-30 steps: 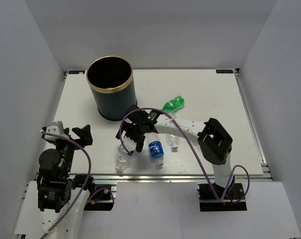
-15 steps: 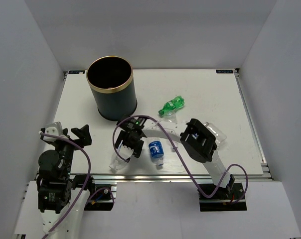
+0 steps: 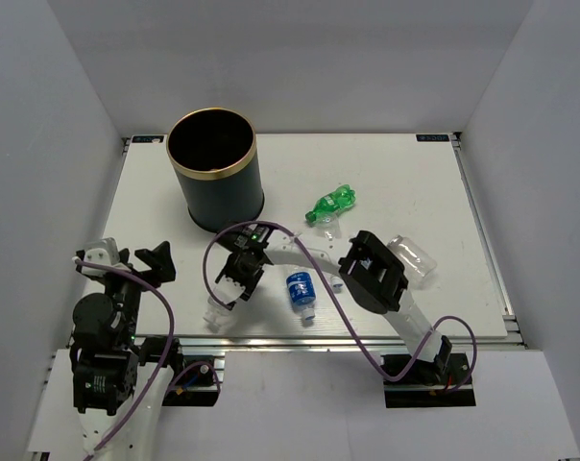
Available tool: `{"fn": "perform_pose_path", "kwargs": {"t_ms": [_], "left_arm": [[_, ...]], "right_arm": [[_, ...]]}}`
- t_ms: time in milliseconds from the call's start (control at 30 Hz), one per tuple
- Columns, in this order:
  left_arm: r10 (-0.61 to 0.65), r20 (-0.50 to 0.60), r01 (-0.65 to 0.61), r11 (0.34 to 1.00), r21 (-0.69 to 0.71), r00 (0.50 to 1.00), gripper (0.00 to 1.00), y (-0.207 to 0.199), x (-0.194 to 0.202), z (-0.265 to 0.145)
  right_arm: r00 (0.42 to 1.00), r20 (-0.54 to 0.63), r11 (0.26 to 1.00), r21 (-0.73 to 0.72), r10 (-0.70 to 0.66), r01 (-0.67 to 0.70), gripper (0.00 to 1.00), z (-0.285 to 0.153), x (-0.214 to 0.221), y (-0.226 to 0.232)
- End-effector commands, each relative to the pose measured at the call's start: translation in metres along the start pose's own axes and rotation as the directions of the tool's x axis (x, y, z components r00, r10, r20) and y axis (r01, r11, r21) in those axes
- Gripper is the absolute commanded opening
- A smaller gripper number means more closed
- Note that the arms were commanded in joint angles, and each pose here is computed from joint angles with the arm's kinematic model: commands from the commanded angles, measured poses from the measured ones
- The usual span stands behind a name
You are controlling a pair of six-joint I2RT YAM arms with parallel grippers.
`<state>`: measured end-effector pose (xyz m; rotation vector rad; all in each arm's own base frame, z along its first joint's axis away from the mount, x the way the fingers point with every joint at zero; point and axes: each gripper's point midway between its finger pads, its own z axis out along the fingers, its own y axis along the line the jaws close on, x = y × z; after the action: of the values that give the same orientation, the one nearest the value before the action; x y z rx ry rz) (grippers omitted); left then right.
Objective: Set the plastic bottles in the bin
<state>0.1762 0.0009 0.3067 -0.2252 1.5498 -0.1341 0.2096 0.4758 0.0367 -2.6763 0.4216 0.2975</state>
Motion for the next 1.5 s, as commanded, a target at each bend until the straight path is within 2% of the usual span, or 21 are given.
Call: {"fn": "perform_pose_path", "kwargs": {"t_ms": [0,33,133,267,400,433,500,567,700,767,800,1000,1033,1067,1167,1200,1267,1300,1367,1400,1467], "left_arm": [[-0.005,0.023,0.005,1.0,-0.023,1.0,1.0,0.004,-0.004,-0.003],[-0.015,0.034,0.016,1.0,-0.021,0.999,1.0,0.004,-0.006,-0.005],[-0.015,0.034,0.016,0.999,-0.043,0.999,1.0,0.009,-0.005,-0.009],[-0.026,0.052,0.03,0.997,-0.065,0.998,1.0,0.012,-0.01,-0.01],[-0.026,0.055,0.03,0.997,-0.073,0.998,1.0,0.014,-0.01,-0.013],[-0.028,0.066,0.032,0.997,-0.071,0.997,1.0,0.014,-0.011,-0.015],[-0.028,0.063,0.032,0.998,-0.062,0.998,1.0,0.012,-0.011,-0.015],[-0.03,0.081,0.035,0.998,-0.057,0.996,1.0,0.011,-0.014,-0.017],[-0.033,0.097,0.037,0.999,-0.04,0.995,1.0,0.009,-0.018,-0.018],[-0.033,0.097,0.037,0.999,-0.04,0.995,1.0,0.009,-0.018,-0.018],[-0.035,0.104,0.038,0.999,-0.029,0.994,1.0,0.007,-0.018,-0.02],[-0.033,0.093,0.036,0.999,-0.022,0.995,1.0,0.006,-0.014,-0.019],[-0.033,0.093,0.036,0.999,-0.022,0.995,1.0,0.006,-0.014,-0.019],[-0.033,0.093,0.036,0.999,-0.022,0.995,1.0,0.006,-0.014,-0.019],[-0.026,0.101,0.028,0.999,-0.021,0.995,1.0,0.006,-0.017,-0.019],[-0.026,0.101,0.028,0.999,-0.021,0.995,1.0,0.006,-0.017,-0.019],[-0.026,0.101,0.028,0.999,-0.021,0.995,1.0,0.006,-0.017,-0.019],[-0.026,0.099,0.027,1.0,-0.012,0.995,1.0,0.004,-0.016,-0.019],[-0.026,0.096,0.026,1.0,-0.002,0.995,1.0,0.003,-0.016,-0.019],[-0.024,0.088,0.025,1.0,-0.004,0.996,1.0,0.003,-0.015,-0.017],[-0.015,0.087,0.016,1.0,-0.005,0.996,1.0,0.003,-0.015,-0.017]], "right_arm": [[0.991,-0.004,0.961,0.245,0.135,-0.13,0.08,-0.062,-0.01,-0.059],[0.969,0.01,0.93,0.281,0.246,-0.239,0.07,-0.069,-0.009,-0.063],[0.944,0.04,0.827,0.47,0.329,-0.308,0.04,-0.124,-0.005,-0.104],[0.936,0.044,0.706,0.645,0.349,-0.294,0.04,-0.193,-0.003,-0.136],[0.914,0.005,0.632,0.721,0.405,-0.284,0.03,-0.236,0.011,-0.135],[0.914,0.004,0.59,0.763,0.405,-0.265,0.03,-0.262,0.008,-0.137],[0.911,-0.01,0.548,0.802,0.411,-0.239,0.01,-0.281,0.013,-0.139],[0.913,0.005,0.464,0.86,0.407,-0.211,0.0,-0.327,0.009,-0.145],[0.916,0.02,0.308,0.939,0.4,-0.154,0.0,-0.387,0.018,-0.164],[0.917,0.035,0.242,0.96,0.397,-0.142,0.0,-0.403,0.029,-0.174],[0.925,0.076,0.197,0.967,0.373,-0.159,0.0,-0.409,0.027,-0.183],[0.954,0.146,0.057,0.985,0.261,-0.166,0.0,-0.42,0.048,-0.229],[0.966,0.165,0.05,0.983,0.202,-0.178,0.0,-0.427,0.038,-0.237],[0.962,0.169,0.077,0.979,0.217,-0.189,0.0,-0.401,0.056,-0.244],[0.967,0.196,0.054,0.977,0.163,-0.207,0.0,-0.393,0.057,-0.258],[0.964,0.209,0.065,0.973,0.162,-0.222,0.03,-0.377,0.069,-0.264],[0.956,0.257,0.038,0.964,0.142,-0.265,0.03,-0.383,0.072,-0.267],[0.95,0.271,0.063,0.957,0.154,-0.283,0.03,-0.36,0.084,-0.27],[0.95,0.277,0.046,0.957,0.145,-0.286,0.08,-0.36,0.088,-0.273],[0.949,0.277,0.054,0.956,0.152,-0.288,0.21,-0.351,0.093,-0.274],[0.945,0.284,0.045,0.955,0.161,-0.295,0.56,-0.34,0.102,-0.276]]}}
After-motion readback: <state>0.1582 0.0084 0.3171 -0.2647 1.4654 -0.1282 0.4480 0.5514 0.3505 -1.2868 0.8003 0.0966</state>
